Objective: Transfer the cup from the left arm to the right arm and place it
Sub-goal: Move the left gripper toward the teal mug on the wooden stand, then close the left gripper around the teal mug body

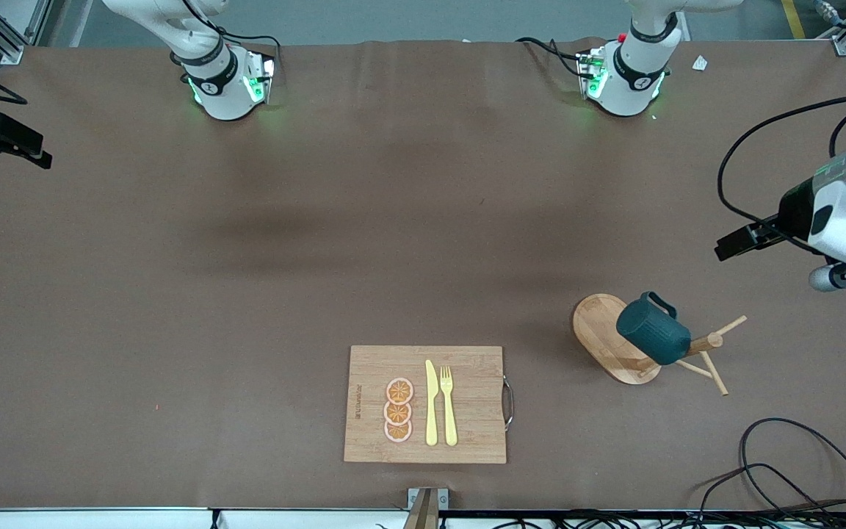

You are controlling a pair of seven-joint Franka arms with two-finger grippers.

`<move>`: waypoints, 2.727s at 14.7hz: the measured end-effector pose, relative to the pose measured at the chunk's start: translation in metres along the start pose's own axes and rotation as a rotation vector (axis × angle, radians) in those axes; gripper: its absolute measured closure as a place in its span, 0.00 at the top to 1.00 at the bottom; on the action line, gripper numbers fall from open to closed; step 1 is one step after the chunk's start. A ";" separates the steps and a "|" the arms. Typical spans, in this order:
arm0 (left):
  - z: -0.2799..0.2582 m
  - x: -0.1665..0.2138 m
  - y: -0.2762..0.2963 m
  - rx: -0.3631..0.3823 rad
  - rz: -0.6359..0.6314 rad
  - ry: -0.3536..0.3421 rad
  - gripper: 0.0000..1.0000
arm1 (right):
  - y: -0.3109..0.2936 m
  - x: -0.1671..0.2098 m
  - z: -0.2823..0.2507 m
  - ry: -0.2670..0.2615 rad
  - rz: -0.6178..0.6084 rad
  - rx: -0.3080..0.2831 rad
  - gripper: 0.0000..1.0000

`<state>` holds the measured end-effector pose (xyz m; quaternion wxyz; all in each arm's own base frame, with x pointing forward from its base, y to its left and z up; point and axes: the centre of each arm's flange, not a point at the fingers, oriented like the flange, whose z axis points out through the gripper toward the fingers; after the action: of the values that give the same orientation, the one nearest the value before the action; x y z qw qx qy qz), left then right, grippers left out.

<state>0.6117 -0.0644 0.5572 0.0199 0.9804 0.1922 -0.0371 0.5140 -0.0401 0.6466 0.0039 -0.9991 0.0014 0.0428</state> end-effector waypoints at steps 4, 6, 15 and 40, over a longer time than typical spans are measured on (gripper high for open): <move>0.029 0.017 0.014 -0.077 -0.210 -0.072 1.00 | 0.000 0.000 0.000 0.000 0.000 0.000 1.00; 0.044 0.028 0.018 -0.092 -0.289 -0.083 1.00 | 0.000 0.000 0.000 -0.001 0.000 0.000 1.00; 0.107 0.072 0.041 -0.164 -0.534 -0.111 1.00 | 0.000 0.000 0.001 -0.002 0.000 0.000 1.00; 0.160 0.085 0.063 -0.180 -0.537 -0.121 0.82 | 0.000 0.000 0.001 -0.003 0.000 0.000 1.00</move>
<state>0.7040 -0.0997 0.3922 0.1075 0.8846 0.4461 -0.0825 0.5138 -0.0399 0.6459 0.0039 -0.9990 0.0012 0.0443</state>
